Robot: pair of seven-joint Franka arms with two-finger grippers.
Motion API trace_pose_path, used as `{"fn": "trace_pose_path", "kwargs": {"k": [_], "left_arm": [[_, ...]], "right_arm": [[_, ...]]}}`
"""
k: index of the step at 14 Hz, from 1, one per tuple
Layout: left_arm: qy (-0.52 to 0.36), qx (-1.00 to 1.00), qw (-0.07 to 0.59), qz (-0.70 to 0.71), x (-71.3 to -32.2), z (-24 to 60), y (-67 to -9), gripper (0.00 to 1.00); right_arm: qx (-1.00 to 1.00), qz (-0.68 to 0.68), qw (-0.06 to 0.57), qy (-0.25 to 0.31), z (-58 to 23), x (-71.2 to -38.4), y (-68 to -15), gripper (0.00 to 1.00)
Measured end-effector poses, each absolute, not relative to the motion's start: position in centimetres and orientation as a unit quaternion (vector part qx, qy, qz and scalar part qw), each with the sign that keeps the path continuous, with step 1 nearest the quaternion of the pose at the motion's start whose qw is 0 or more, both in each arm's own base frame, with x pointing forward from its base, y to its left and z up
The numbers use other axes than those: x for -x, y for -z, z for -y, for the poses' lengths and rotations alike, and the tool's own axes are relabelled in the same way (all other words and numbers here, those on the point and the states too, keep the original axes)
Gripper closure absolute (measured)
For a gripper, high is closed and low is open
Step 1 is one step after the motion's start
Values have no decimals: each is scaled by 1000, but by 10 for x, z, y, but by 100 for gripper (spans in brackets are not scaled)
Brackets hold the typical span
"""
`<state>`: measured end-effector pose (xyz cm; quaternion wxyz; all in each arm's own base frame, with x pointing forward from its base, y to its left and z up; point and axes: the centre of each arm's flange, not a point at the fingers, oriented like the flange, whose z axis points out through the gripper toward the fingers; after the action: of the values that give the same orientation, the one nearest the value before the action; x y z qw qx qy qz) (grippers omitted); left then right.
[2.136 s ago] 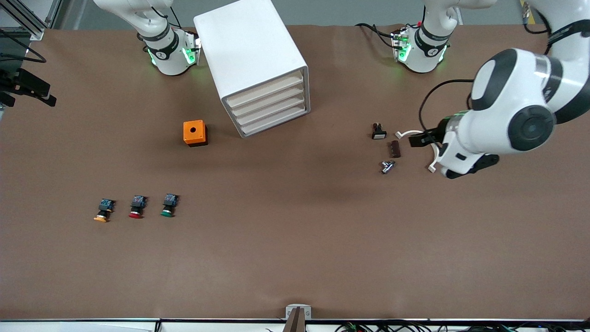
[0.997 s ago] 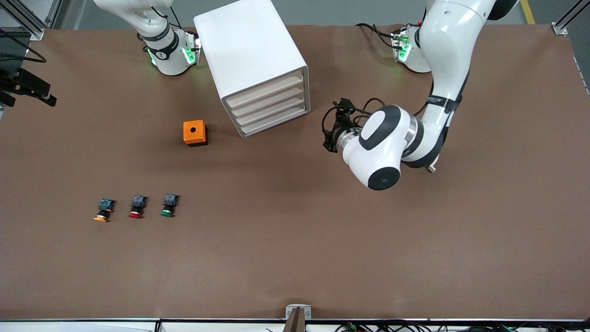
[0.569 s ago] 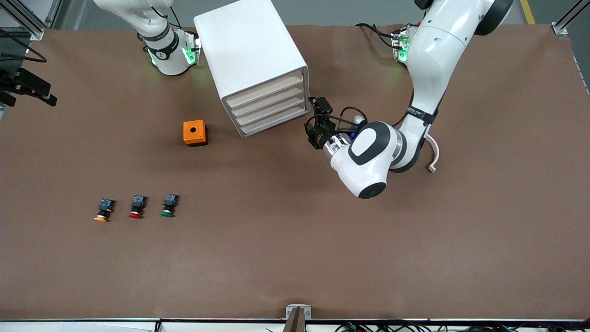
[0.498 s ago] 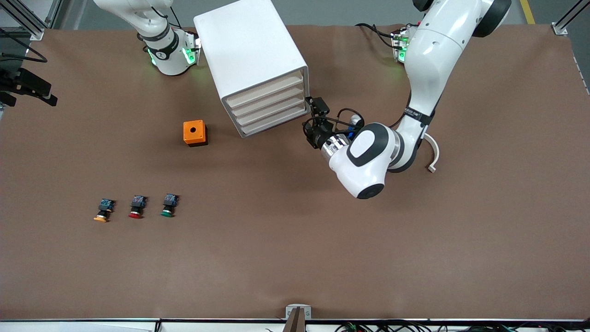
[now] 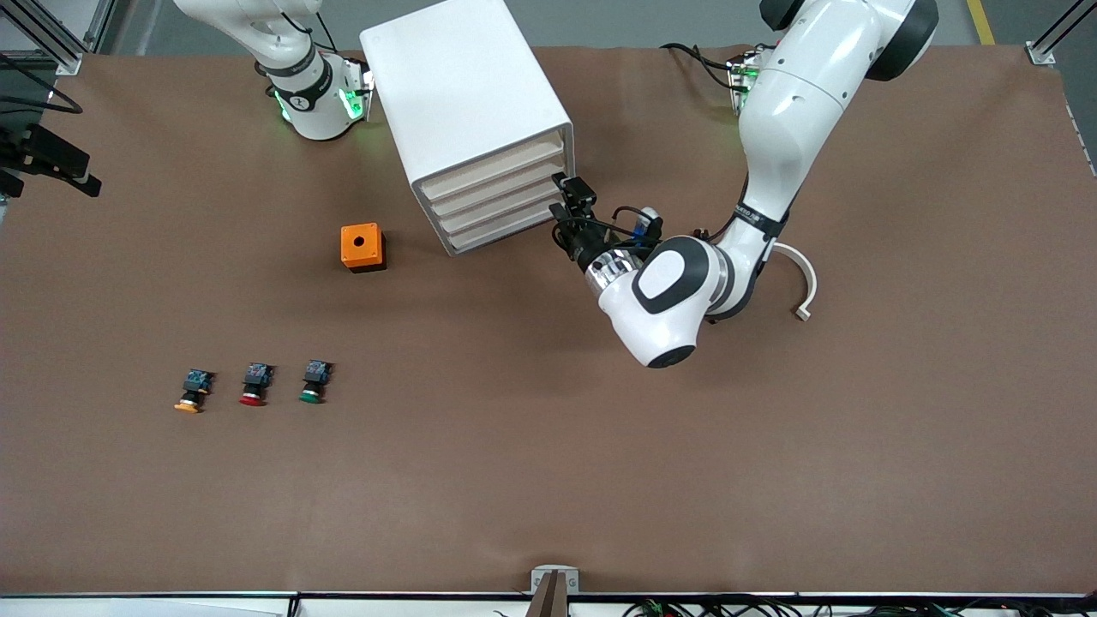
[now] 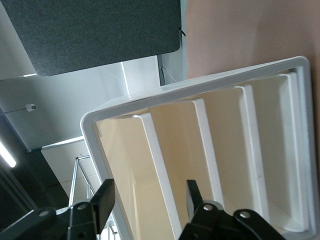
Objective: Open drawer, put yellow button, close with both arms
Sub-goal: 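Close the left gripper on the top drawer handle, then pull the drawer open with the left gripper while the right gripper reaches buttons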
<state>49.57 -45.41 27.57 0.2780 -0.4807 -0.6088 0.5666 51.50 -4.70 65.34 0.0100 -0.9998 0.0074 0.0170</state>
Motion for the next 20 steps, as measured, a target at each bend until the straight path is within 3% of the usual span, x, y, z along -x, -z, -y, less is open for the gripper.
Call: {"fn": "trace_pose_path", "kwargs": {"k": [3, 7, 11, 15, 19, 20], "left_arm": [[-566, 482, 294, 601, -481, 465, -267, 38], [-561, 473, 318, 600, -467, 475, -247, 38], [-559, 476, 335, 591, -450, 489, -237, 41], [-563, 480, 340, 581, -440, 498, -241, 43], [-560, 488, 347, 573, -427, 510, -241, 54], [-559, 490, 350, 571, -423, 513, -241, 61]], "right_arm": [[999, -9, 9, -35, 48, -530, -630, 0], [996, -19, 1, -84, 59, -580, -544, 0], [997, -31, -21, -74, 91, -601, -504, 0], [997, -69, -28, -38, 145, -591, -425, 0], [996, -89, -29, -5, 169, -562, -338, 0], [995, -92, -29, 4, 171, -557, -324, 0]]}}
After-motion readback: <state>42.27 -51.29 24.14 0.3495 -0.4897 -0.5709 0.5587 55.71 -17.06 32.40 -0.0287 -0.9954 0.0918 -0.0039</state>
